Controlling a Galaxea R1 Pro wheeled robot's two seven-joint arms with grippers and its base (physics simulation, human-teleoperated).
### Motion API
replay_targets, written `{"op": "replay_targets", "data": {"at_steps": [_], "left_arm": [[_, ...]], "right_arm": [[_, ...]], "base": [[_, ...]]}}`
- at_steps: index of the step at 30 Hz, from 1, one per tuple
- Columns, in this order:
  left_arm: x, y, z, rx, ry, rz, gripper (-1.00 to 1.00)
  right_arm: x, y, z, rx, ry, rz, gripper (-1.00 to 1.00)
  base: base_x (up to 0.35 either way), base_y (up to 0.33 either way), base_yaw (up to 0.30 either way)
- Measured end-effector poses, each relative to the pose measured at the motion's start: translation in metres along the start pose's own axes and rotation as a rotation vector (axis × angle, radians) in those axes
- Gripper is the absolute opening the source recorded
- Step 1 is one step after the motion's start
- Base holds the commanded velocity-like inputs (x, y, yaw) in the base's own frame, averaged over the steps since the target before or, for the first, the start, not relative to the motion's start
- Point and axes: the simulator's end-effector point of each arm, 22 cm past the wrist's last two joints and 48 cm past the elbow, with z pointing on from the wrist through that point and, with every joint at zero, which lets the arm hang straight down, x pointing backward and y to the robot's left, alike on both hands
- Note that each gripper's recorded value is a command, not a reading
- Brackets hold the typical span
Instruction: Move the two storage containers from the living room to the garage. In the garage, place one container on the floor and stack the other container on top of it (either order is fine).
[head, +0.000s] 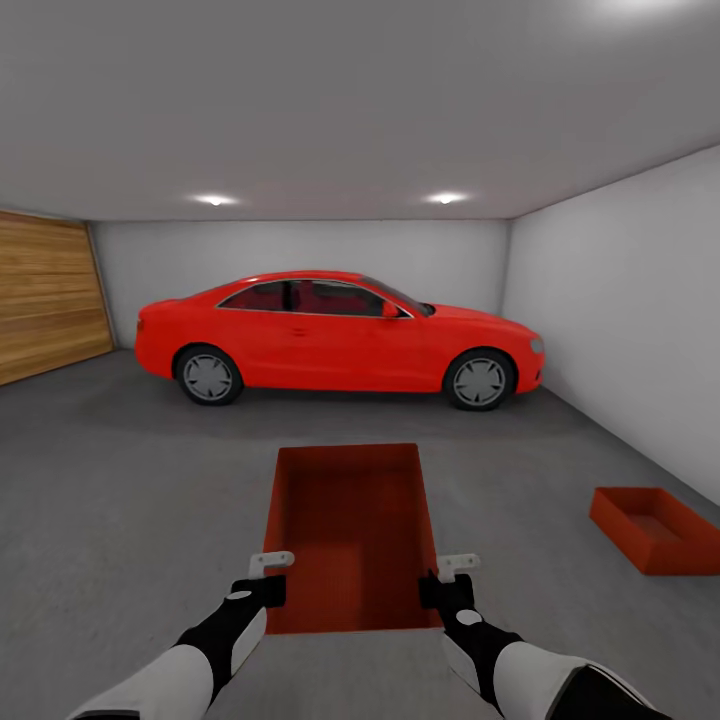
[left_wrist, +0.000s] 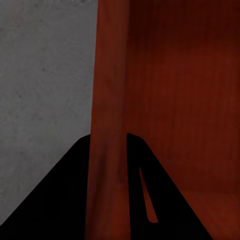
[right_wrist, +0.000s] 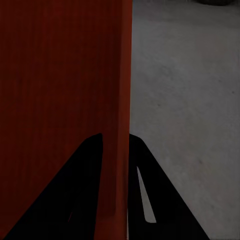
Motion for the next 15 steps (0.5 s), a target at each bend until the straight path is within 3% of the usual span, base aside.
{"op": "replay_targets", "data": {"at_steps": [7, 15], "left_arm": [[-0.0005, -0.0001, 0.0006, 0.004, -0.008, -0.004, -1.00], [-0.0033, -0.0009, 0.0000, 0.004, -0.016, -0.007, -1.00]], "right_arm": [[-0.0025, 0.0000, 0.0005, -0.002, -0.010, -0.010, -1.00], [-0.0060, -0.0008, 0.0008, -0.004, -0.019, -0.010, -1.00]], "base": [[0.036, 0.000, 0.000], [0.276, 0.000, 0.000]]}}
